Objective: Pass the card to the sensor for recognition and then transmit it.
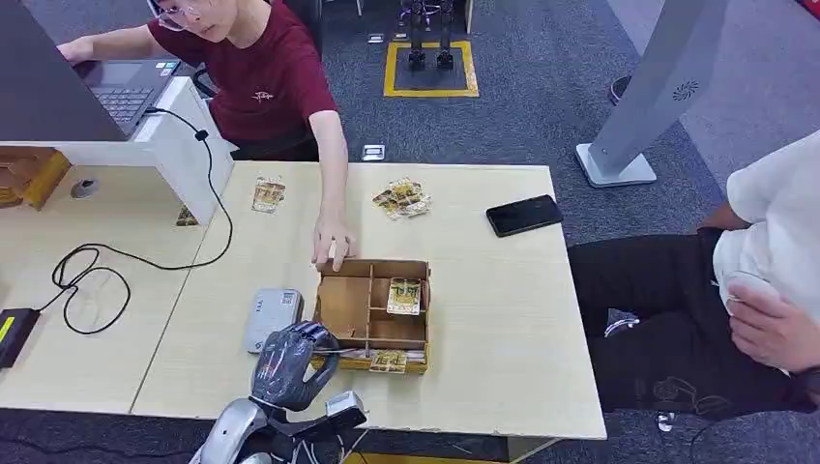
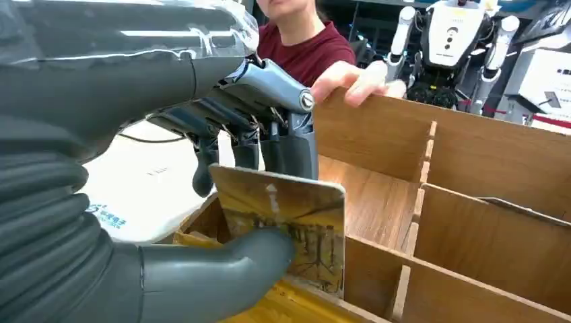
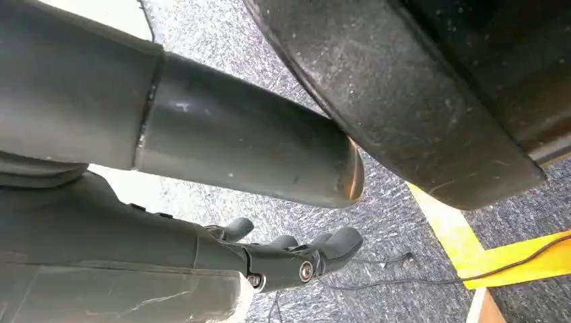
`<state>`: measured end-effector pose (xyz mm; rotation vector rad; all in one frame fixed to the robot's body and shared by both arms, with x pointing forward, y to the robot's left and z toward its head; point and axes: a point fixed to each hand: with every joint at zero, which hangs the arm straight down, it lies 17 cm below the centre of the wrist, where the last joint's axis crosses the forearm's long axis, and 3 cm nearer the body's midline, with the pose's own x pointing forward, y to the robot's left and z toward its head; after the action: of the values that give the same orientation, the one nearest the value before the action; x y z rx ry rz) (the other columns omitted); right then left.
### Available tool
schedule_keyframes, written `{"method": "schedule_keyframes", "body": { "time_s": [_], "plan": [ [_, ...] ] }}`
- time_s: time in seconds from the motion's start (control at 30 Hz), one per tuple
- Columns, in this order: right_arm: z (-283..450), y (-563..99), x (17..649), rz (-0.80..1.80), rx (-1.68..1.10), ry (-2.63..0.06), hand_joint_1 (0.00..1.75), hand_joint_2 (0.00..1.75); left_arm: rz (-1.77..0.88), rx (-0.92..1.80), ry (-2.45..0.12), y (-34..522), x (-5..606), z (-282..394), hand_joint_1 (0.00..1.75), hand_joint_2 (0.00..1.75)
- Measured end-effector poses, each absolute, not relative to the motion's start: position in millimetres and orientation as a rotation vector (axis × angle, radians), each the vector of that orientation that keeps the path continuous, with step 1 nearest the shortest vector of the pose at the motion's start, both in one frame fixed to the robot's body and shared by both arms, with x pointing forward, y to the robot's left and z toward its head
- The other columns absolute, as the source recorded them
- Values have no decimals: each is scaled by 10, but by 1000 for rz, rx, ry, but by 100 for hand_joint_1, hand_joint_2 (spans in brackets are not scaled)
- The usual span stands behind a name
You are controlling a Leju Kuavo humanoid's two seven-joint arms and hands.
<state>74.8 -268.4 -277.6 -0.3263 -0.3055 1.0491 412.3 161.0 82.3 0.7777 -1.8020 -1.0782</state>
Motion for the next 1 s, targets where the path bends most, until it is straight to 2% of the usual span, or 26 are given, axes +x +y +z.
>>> {"method": "schedule_keyframes", "body": {
  "time_s": [0.17, 0.33, 0.47, 0.57, 1.0],
  "plan": [
    [-2774, -2690, 751, 1046, -330, -307, 0, 0, -991, 686, -1855, 1588, 4122, 958, 175, 175],
    [-2773, -2691, 751, 1045, -331, -309, 0, 0, -934, 679, -1966, 1585, 4184, 1508, 175, 175],
    [-2776, -2687, 729, 1046, -327, -310, 0, 0, -892, 791, -2072, 1841, 4338, 2216, 175, 175],
    [-2778, -2688, 717, 1046, -326, -309, 0, 0, -879, 841, -2113, 1967, 4366, 2487, 175, 175],
    [-2777, -2688, 714, 1045, -324, -316, 0, 0, -830, 965, -2167, 2373, 4411, 2966, 175, 175]
  ]
}}
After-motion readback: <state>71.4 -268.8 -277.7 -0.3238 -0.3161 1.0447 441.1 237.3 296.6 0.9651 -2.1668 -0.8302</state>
